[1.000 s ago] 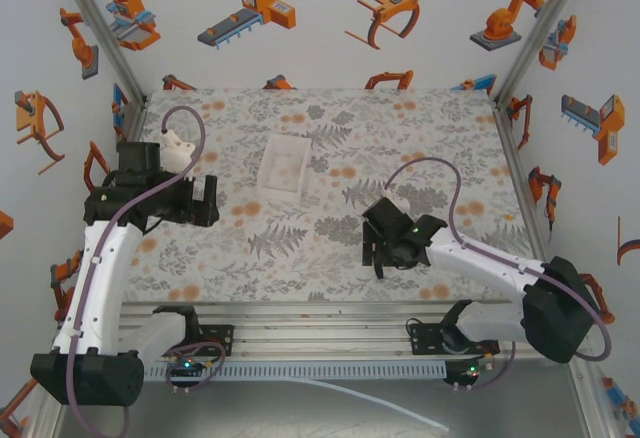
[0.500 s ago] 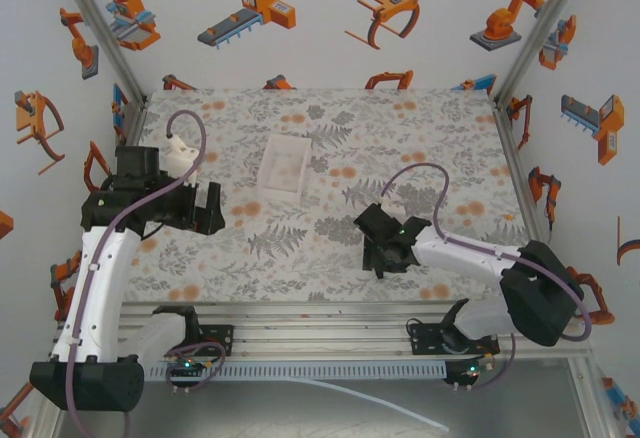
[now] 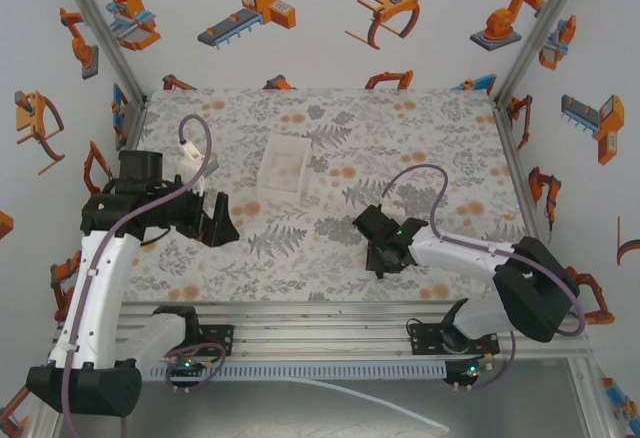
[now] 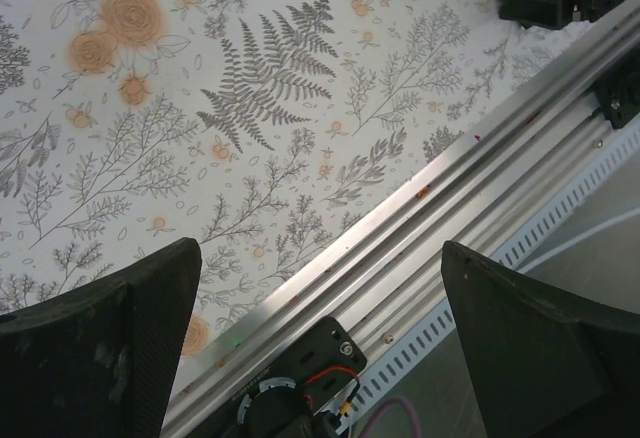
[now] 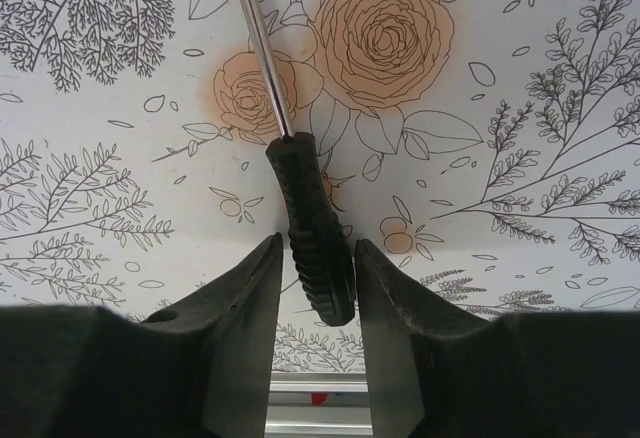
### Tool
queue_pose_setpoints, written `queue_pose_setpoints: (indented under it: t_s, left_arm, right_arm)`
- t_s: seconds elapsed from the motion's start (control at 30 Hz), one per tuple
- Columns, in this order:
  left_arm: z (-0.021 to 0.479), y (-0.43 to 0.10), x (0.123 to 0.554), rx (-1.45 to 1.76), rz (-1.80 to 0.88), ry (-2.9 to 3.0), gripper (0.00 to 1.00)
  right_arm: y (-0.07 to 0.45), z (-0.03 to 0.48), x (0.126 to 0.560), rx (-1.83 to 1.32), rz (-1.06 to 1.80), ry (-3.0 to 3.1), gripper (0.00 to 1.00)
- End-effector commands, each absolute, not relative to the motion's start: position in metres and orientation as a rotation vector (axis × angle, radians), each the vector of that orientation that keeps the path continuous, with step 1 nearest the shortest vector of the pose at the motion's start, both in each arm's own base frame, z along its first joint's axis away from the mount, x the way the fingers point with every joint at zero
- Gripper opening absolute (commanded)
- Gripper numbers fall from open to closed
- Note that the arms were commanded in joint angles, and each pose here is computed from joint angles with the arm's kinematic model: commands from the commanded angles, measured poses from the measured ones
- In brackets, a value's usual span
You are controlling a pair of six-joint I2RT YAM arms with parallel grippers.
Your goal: Put the screwdriver in the bin
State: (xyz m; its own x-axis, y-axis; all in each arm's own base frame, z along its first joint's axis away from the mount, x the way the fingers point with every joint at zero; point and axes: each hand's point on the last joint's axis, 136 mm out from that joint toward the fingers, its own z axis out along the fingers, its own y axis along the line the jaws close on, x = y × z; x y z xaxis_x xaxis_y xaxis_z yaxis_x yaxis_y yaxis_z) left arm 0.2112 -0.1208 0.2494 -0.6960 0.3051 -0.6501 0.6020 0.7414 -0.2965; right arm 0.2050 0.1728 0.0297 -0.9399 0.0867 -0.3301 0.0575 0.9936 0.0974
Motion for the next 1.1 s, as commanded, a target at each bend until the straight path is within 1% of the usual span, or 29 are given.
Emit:
queue_pose_setpoints:
  t_s: [0.0,0.07,0.1,0.27,0.57,0.83,1.07]
  left_arm:
    - [0.25,-0.129,0.202,0.742,-0.735,2.343,0.97]
    - [0.247,-0.127,0.203,0.739,-0.723,2.351,0.97]
    - [0.247,-0.127,0.204,0.735,-0.714,2.352,0.97]
    - [0.244,-0.123,0.206,0.722,-0.676,2.353,0.97]
    - [0.24,-0.118,0.209,0.712,-0.627,2.344,0.97]
    - [0.233,-0.106,0.222,0.636,-0.524,2.364,0.97]
    - [0.234,-0.081,0.249,0.484,-0.315,2.357,0.97]
  right_arm:
    - [0.168,0.021,0.2,0.121,0.088,2.811,0.34]
    - [0.168,0.022,0.201,0.119,0.083,2.811,0.32]
    - [0.168,0.023,0.201,0.113,0.082,2.812,0.28]
    - [0.171,0.029,0.202,0.087,0.084,2.811,0.19]
    - [0.185,0.055,0.21,0.016,0.117,2.783,0.19]
    - [0.206,0.101,0.226,-0.083,0.147,2.73,0.19]
    - [0.237,0.144,0.245,-0.188,0.201,2.683,0.19]
